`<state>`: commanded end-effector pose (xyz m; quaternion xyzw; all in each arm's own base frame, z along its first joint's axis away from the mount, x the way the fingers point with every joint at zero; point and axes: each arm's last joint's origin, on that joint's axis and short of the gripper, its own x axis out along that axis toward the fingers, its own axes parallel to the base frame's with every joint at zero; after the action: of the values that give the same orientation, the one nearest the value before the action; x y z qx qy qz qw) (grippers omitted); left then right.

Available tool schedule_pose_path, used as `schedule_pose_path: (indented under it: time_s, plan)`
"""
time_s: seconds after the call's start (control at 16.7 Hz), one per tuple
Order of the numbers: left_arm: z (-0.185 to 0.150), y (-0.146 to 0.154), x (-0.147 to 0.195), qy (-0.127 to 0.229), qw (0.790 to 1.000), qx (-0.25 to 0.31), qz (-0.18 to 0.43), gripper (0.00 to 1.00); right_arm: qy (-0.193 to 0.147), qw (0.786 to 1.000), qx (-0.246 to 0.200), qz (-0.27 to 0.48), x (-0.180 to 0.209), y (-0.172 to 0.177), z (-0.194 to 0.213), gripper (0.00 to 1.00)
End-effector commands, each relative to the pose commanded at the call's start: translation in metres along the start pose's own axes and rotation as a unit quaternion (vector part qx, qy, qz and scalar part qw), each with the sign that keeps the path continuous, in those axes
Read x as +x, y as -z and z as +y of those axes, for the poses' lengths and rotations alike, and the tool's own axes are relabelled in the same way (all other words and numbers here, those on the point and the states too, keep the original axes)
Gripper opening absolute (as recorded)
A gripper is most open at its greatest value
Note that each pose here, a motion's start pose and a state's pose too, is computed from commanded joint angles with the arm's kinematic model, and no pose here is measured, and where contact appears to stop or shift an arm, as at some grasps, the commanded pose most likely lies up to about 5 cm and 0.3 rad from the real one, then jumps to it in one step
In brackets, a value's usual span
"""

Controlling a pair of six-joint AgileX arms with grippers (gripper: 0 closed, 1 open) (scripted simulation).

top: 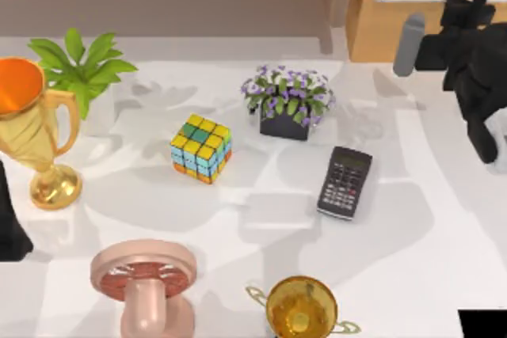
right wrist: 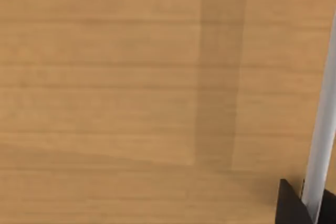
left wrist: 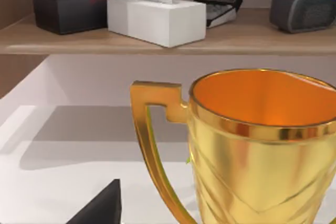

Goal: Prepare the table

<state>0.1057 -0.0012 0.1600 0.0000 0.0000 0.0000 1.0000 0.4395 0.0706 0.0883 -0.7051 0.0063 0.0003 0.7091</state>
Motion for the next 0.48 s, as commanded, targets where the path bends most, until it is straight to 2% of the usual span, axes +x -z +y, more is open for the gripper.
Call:
schedule_pose_path:
  time_s: [0.12, 0.48]
  plan:
    - [0.0, 0.0, 0.0, 0.0, 1.0, 0.0, 0.0, 1.0, 0.0, 1.0, 0.0, 0.0, 0.0, 0.0, 0.0, 0.0]
    - [0.0, 0.0, 0.0, 0.0, 1.0, 0.0, 0.0, 1.0, 0.0, 1.0, 0.0, 0.0, 0.0, 0.0, 0.0, 0.45]
